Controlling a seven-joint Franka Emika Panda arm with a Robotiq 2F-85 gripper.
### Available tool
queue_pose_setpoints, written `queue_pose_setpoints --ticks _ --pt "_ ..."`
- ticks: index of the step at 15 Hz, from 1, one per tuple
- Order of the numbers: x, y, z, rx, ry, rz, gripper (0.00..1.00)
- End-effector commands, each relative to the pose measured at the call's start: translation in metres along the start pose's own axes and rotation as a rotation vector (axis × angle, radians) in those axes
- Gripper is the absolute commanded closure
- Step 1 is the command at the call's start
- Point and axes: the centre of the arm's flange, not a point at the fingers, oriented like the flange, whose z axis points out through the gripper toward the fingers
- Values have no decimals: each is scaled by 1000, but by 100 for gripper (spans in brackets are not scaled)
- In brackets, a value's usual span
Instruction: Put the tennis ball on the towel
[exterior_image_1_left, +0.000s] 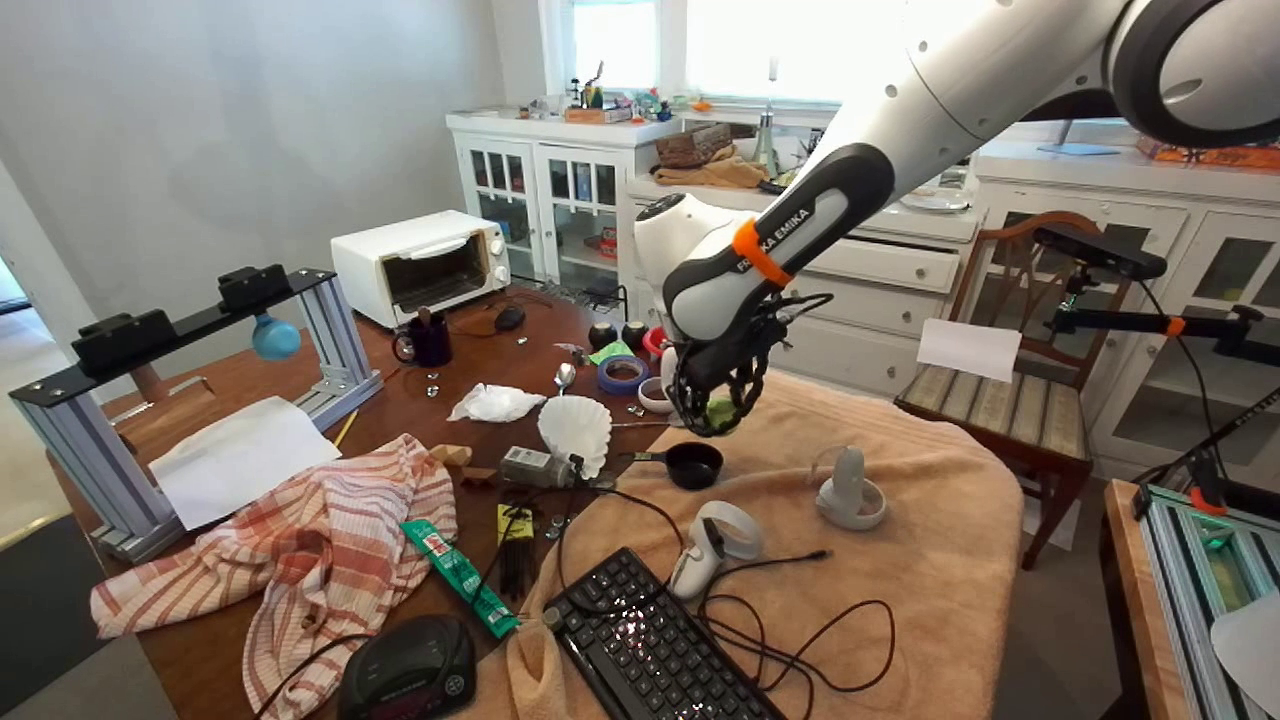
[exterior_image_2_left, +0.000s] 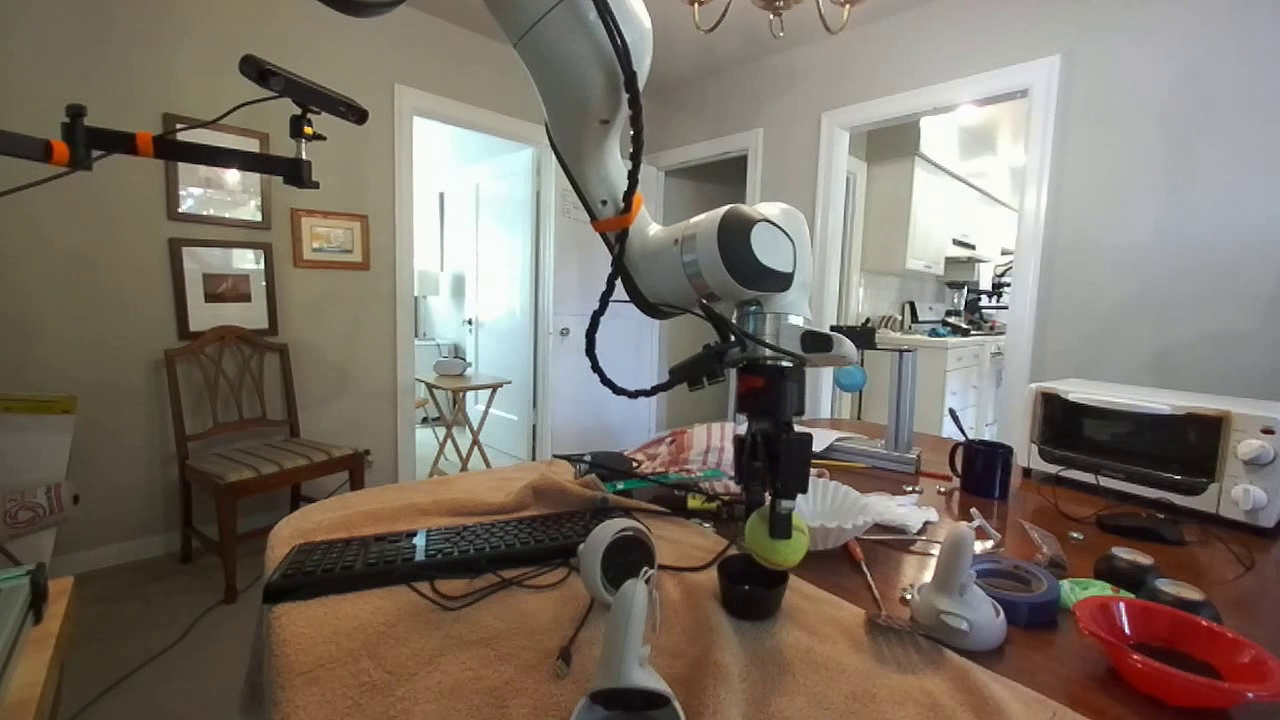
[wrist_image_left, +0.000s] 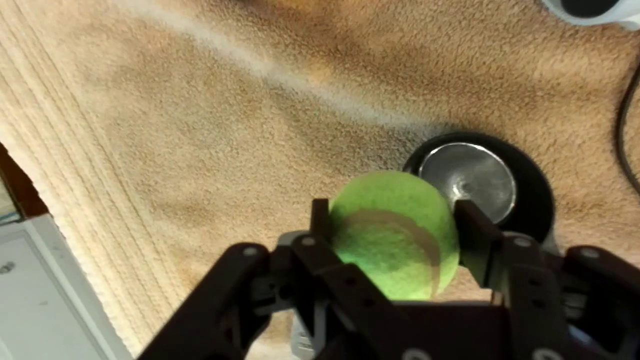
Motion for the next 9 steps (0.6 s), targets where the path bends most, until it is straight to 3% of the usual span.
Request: queue_pose_setpoints --ticks 1,6,9 --pt "-17 29 15 -8 -5 140 62" --pt "-24 64 43 59 -8 213 62" --pt "-30 89 66 105 -11 154 62"
